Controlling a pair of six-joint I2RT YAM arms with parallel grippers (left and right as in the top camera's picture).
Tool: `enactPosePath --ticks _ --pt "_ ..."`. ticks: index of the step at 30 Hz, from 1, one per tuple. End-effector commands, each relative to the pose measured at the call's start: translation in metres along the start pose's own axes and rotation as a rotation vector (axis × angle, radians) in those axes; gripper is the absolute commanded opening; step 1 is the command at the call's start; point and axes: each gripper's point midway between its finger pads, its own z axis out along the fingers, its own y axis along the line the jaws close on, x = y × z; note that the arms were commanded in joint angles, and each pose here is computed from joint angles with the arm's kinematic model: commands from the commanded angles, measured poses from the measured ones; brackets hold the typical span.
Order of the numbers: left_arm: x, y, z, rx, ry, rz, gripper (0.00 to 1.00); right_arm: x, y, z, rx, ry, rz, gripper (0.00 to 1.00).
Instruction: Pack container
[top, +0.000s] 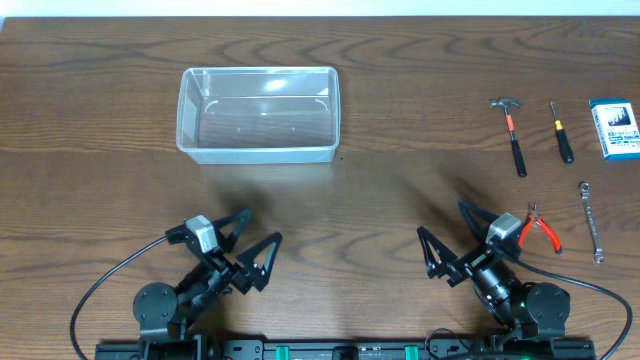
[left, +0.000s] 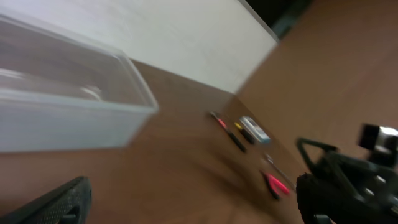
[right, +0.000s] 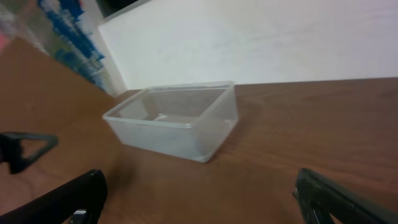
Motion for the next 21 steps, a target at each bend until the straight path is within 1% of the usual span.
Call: enactPosePath --ticks 1,4,6,9,12,14,16,18,21 --pt "0.017 -0.011 0.0 0.085 0.101 -0.054 0.98 -0.006 0.011 -0.001 -0.051 -0.008 0.003 0.99" --pt "0.013 -0.007 0.004 0.057 0.124 -0.027 0.98 -0.022 0.016 -0.003 -0.045 -0.041 -0.089 0.99" --pt "0.003 -0.004 0.007 0.024 0.131 -0.007 0.98 -0.029 0.011 -0.004 0.01 -0.035 -0.072 0.99" --pt "-0.015 0.003 0.012 -0.052 0.166 0.022 0.98 -0.033 0.002 -0.006 0.089 0.015 -0.07 0.99" --pt "-0.034 0.016 0.015 -0.175 0.244 0.054 0.98 -0.038 -0.003 -0.006 0.146 0.081 -0.055 0.99" --pt "-0.052 0.025 0.014 -0.282 0.294 0.068 0.98 -0.044 -0.003 -0.005 0.163 0.12 -0.027 0.99" --pt "-0.076 0.025 0.017 -0.332 0.307 0.103 0.98 -0.051 0.005 -0.003 0.138 0.165 0.001 0.99" --pt "-0.107 0.019 0.025 -0.333 0.272 0.155 0.98 -0.063 0.024 0.0 0.051 0.192 0.015 0.99" --pt "-0.141 0.008 0.035 -0.306 0.199 0.218 0.98 -0.083 0.038 0.002 0.0 0.176 0.002 0.99"
